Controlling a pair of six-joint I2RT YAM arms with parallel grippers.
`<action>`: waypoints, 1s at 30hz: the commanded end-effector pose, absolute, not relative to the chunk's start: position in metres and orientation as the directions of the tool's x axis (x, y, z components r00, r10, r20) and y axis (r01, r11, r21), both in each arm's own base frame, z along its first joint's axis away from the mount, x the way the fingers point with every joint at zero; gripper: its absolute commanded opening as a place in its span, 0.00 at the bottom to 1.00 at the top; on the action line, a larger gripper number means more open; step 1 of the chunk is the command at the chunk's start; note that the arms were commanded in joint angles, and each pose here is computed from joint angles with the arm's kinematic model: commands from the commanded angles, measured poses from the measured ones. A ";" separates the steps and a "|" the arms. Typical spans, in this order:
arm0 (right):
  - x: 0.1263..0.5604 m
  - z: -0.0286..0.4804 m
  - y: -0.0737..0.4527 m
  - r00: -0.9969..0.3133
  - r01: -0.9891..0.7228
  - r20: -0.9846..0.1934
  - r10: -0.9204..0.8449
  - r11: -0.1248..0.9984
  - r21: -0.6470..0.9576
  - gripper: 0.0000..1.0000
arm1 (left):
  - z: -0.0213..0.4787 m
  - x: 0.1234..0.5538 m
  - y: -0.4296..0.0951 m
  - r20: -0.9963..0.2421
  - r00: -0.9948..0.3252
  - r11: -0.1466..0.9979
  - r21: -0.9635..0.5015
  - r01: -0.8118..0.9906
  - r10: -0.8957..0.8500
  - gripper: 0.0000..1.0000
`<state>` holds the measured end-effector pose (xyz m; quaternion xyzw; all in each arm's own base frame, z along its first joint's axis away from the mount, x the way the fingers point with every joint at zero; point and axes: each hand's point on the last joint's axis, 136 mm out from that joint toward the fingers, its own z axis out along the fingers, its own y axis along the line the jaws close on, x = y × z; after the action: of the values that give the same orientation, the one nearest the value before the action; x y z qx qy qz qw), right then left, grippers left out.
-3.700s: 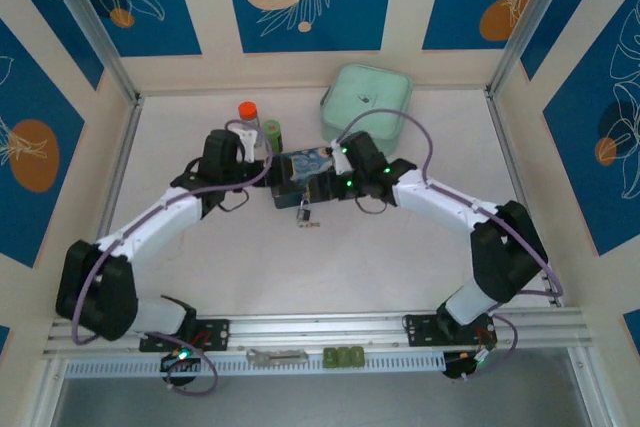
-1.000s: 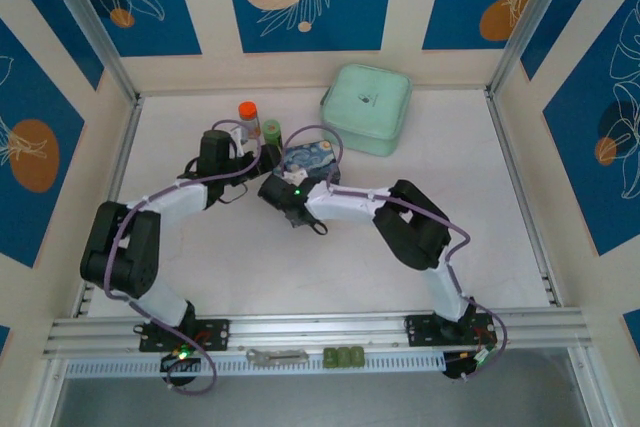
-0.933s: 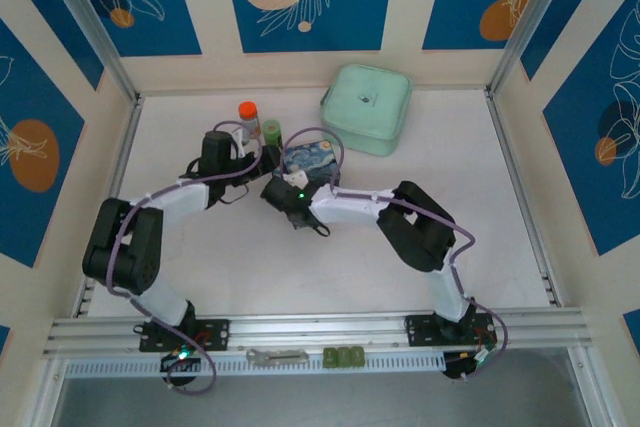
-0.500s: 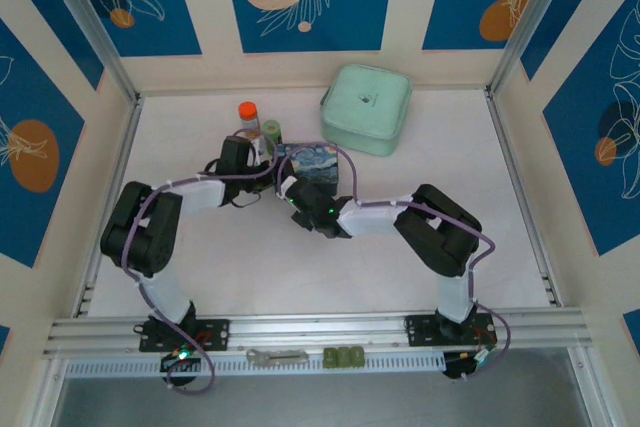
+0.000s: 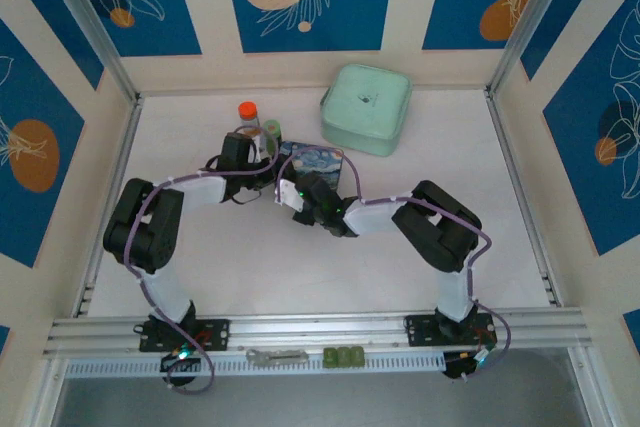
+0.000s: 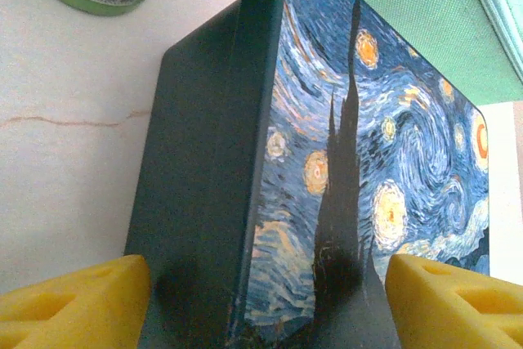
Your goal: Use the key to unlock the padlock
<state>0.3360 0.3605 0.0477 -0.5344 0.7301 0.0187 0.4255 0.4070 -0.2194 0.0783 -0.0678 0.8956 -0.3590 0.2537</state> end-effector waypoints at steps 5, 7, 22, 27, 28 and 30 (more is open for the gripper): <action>0.332 0.102 0.382 -0.087 -0.833 -0.797 -0.598 0.482 -0.271 0.00 | 0.088 0.403 -0.228 -0.411 -0.871 0.725 -0.682 0.098 -0.269 0.76; 0.334 0.108 0.384 -0.086 -0.828 -0.806 -0.586 0.492 -0.268 0.00 | 0.087 0.402 -0.227 -0.410 -0.870 0.728 -0.680 0.092 -0.273 0.76; 0.312 0.144 0.267 -0.788 -0.368 -0.591 -0.172 0.901 0.229 0.00 | 0.130 0.399 -0.137 -0.615 -0.746 0.901 -0.431 0.046 -0.256 0.99; 0.289 0.134 0.205 -0.885 -0.129 -0.466 0.008 0.957 0.260 0.00 | 0.142 0.385 -0.114 -0.662 -0.698 0.927 -0.376 -0.007 -0.274 0.99; 0.286 0.133 0.194 -0.891 -0.089 -0.452 0.041 0.961 0.262 0.00 | 0.143 0.381 -0.110 -0.669 -0.689 0.930 -0.367 -0.022 -0.281 0.99; 0.282 0.130 0.171 -0.896 -0.009 -0.430 0.111 0.964 0.266 0.00 | 0.145 0.374 -0.099 -0.688 -0.665 0.936 -0.348 -0.050 -0.291 0.99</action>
<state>0.3057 0.2048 0.1395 -0.0551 0.9485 0.1491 0.2741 0.3869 -0.1244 0.1557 -0.0765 0.8913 -0.2071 0.3960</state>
